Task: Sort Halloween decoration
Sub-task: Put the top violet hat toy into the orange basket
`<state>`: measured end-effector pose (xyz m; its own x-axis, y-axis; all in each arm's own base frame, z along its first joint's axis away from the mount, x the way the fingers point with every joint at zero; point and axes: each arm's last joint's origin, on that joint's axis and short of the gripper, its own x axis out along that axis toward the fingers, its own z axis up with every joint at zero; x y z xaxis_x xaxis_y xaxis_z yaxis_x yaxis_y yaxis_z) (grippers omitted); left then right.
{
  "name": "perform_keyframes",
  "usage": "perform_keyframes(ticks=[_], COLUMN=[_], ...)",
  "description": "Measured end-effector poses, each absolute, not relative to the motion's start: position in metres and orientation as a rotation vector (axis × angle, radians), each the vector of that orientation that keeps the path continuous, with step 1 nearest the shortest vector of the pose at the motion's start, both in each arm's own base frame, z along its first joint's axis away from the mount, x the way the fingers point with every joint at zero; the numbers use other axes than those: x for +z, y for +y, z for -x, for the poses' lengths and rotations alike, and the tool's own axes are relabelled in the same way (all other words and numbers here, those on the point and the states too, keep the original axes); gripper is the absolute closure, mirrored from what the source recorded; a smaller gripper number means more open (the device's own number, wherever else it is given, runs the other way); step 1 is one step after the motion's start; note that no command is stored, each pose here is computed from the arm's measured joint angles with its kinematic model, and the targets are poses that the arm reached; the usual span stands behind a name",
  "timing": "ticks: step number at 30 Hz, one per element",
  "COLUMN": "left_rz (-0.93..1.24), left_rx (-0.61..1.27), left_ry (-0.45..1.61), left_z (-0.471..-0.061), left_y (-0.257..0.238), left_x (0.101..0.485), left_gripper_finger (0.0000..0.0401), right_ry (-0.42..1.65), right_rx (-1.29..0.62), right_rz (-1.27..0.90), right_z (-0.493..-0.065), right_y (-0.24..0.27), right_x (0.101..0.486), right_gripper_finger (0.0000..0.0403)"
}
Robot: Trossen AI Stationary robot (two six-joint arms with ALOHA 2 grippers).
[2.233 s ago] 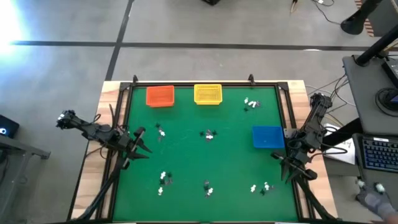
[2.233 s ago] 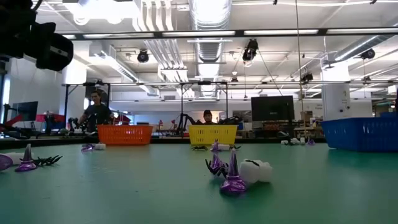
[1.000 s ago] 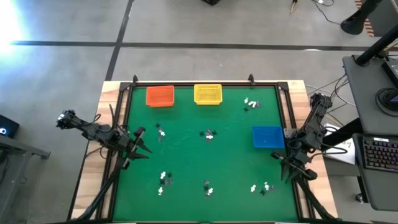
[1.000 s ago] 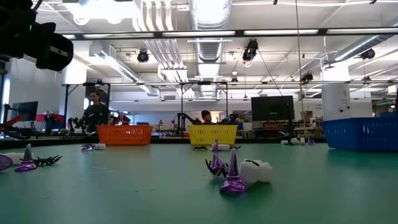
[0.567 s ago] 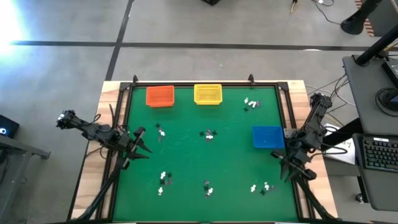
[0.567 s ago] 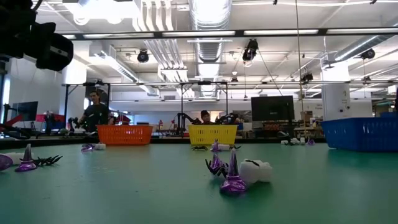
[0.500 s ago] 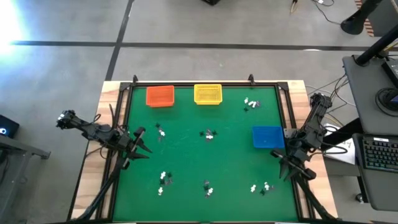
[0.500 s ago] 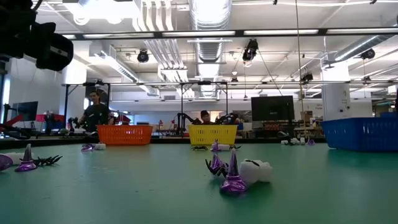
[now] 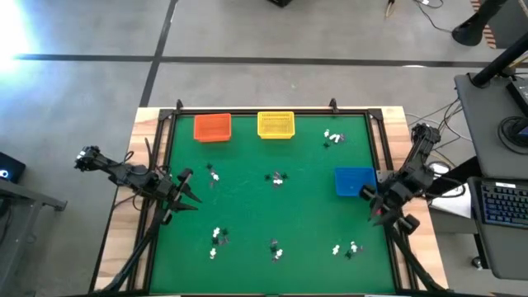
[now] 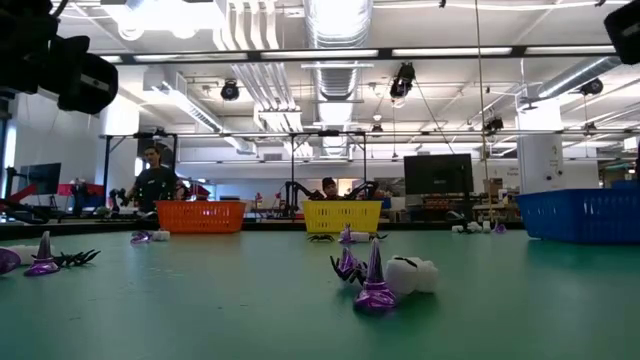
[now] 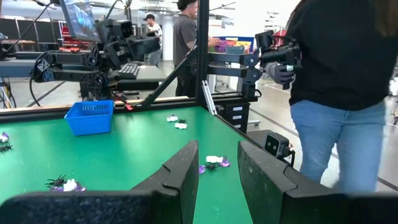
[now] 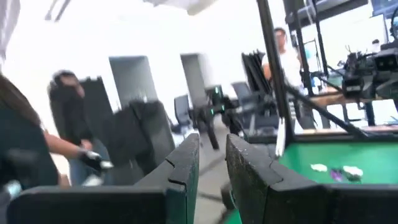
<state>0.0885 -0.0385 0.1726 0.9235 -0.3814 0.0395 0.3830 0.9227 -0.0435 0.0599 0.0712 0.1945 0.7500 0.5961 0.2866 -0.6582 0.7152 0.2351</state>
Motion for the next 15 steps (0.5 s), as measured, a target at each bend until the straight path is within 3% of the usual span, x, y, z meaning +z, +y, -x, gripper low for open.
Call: perform_keyframes(ticks=[15], left_rz=[0.051], left_rx=[-0.392], left_ry=[-0.03], left_z=[-0.089], left_y=[-0.038], left_x=[0.173], left_gripper_finger=[0.0307], right_ry=[-0.385], right_rx=[0.583], right_rz=[-0.525], right_z=[-0.057], right_y=[0.06], right_x=[0.215], right_gripper_finger=[0.033])
